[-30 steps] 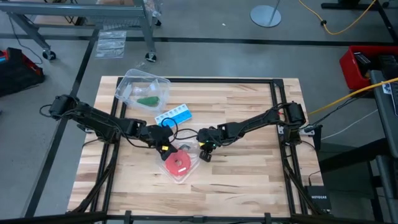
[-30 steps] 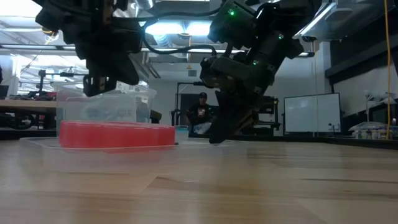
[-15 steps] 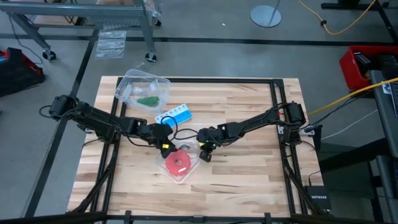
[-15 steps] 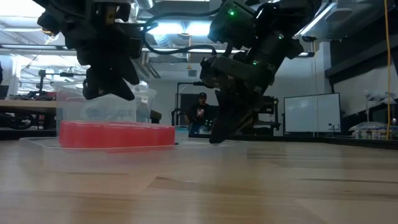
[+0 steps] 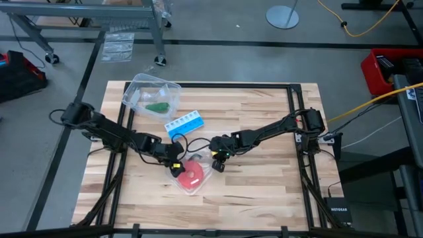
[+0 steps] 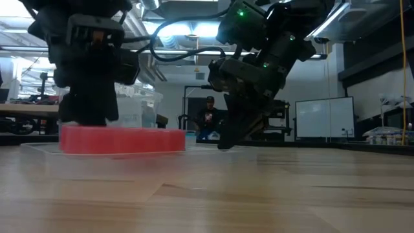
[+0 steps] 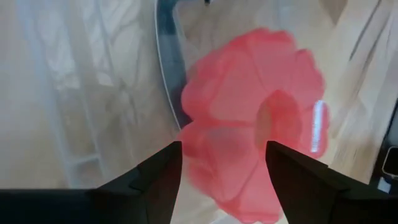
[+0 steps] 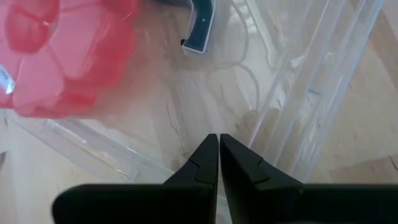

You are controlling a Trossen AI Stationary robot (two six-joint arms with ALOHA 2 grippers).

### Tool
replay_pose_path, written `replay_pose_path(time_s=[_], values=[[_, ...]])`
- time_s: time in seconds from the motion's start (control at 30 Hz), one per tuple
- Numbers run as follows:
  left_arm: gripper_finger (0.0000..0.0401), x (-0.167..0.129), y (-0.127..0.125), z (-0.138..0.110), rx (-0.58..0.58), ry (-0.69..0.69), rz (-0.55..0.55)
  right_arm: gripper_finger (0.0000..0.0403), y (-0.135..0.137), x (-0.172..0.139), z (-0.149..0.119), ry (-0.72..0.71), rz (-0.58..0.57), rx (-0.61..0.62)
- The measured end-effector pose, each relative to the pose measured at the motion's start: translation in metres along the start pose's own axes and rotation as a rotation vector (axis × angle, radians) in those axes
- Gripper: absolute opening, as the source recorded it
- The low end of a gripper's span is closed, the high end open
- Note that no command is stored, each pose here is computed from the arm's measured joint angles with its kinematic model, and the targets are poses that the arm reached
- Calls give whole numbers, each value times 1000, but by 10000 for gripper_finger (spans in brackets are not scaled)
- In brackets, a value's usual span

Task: Roll bandage
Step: Remove the pill organizer from the lid

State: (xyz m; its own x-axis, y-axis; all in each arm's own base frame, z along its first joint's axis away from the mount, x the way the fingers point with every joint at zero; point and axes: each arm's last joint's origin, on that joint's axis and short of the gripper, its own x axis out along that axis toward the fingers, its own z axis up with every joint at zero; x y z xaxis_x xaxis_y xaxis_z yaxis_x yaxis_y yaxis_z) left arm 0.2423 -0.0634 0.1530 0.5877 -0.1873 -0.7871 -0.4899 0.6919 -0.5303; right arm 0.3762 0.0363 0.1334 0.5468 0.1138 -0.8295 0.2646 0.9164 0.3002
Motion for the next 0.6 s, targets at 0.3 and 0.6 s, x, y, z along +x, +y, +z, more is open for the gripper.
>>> replay_pose_path(time_s=[0.3,0.6], values=[[224,19,-9,-10,-42,41,-66,21,1,0,1,-15,8,-1],[224,26,-12,-9,-89,27,-99,21,3,-1,5,-51,32,25]])
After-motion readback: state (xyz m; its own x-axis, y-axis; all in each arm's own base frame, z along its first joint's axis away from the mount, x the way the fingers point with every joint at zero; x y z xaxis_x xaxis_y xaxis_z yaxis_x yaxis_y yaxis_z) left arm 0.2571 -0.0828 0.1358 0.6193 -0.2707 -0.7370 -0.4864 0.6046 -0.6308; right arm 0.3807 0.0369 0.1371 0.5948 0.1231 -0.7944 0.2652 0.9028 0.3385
